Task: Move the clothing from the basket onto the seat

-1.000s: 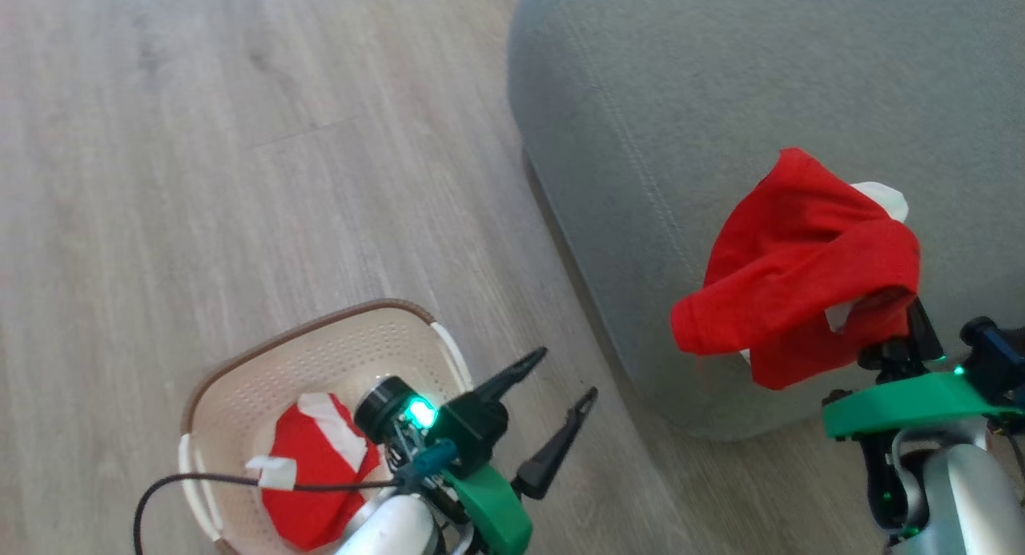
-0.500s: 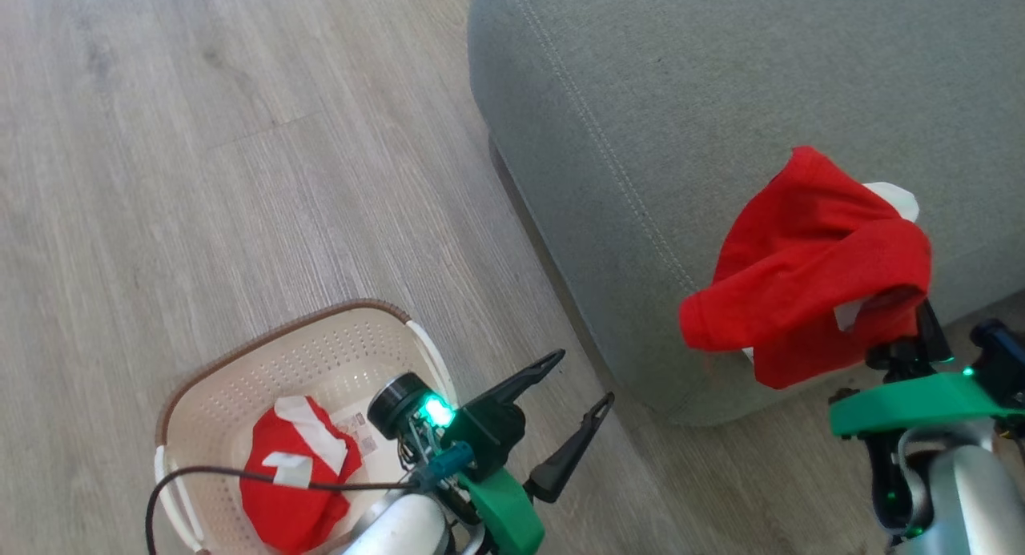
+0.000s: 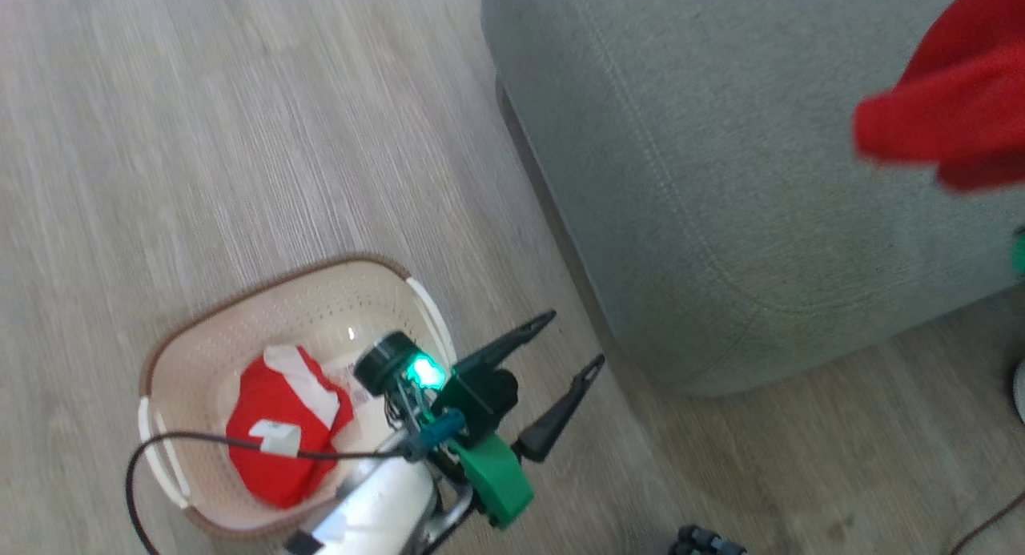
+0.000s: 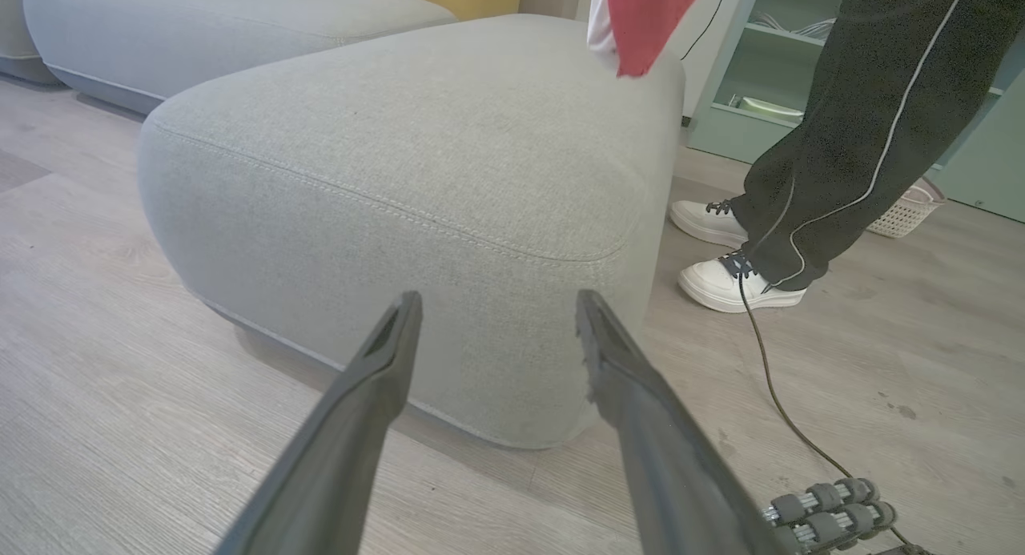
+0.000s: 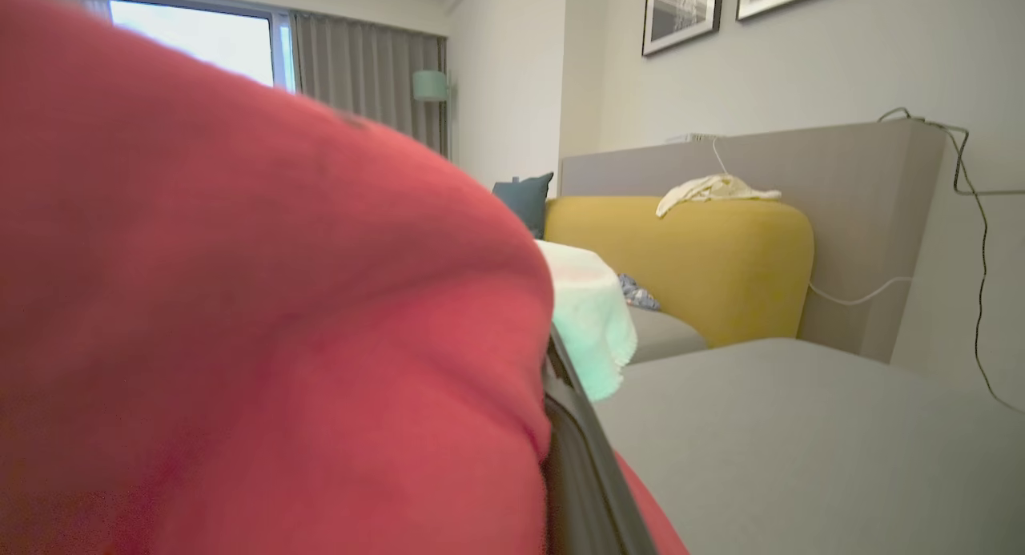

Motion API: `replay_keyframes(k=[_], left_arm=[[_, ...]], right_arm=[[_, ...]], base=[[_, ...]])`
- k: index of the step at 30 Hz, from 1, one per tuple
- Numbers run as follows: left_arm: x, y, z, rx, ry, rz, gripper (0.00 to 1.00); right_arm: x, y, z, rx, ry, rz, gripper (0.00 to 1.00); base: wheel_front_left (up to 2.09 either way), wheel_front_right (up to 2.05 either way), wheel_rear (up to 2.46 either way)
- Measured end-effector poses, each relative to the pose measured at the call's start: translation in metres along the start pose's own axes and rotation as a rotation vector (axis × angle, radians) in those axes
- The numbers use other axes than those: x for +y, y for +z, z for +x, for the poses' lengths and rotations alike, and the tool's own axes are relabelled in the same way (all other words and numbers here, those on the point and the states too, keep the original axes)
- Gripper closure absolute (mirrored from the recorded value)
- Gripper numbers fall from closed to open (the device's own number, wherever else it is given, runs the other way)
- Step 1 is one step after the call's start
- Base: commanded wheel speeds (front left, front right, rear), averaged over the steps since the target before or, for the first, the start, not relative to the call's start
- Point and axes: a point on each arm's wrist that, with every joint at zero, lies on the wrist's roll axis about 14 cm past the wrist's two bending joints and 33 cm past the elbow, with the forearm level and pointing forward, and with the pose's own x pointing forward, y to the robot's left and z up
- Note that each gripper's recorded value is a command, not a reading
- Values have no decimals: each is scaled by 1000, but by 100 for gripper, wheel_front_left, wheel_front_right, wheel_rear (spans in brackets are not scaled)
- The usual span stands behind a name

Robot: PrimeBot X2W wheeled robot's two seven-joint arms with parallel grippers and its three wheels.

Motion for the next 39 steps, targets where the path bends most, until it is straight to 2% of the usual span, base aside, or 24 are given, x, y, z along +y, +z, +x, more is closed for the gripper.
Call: replay_keyframes(k=[7,15,24,26,27,34,39], left_arm=[[26,-22,7,21,-8,-14,0],[60,-60,9,62,-1,-38,0],[91,-99,3,100,43,-85,0],[96,-105,0,109,56,-92,0],[96,-105,0,109,56,-92,0],[111,-119,-11,138,90,-69,0],[115,-125,-17,153,108,-79,0]], right_arm=[[7,19,69,-101,42,-57,100],[9,-2,143,-100,33,-77,100],[9,-85,185,59,-10,-103,100],[11,-111,185,116,-16,-109,100],[11,-111,185,116,-16,-109,100],[6,-210,161,383,-58,-148,100],[19,-231,167,424,-55,-128,100]], base=[[0,0,0],[0,0,0],[0,0,0],[0,0,0],[0,0,0],[0,0,0],[0,0,0]])
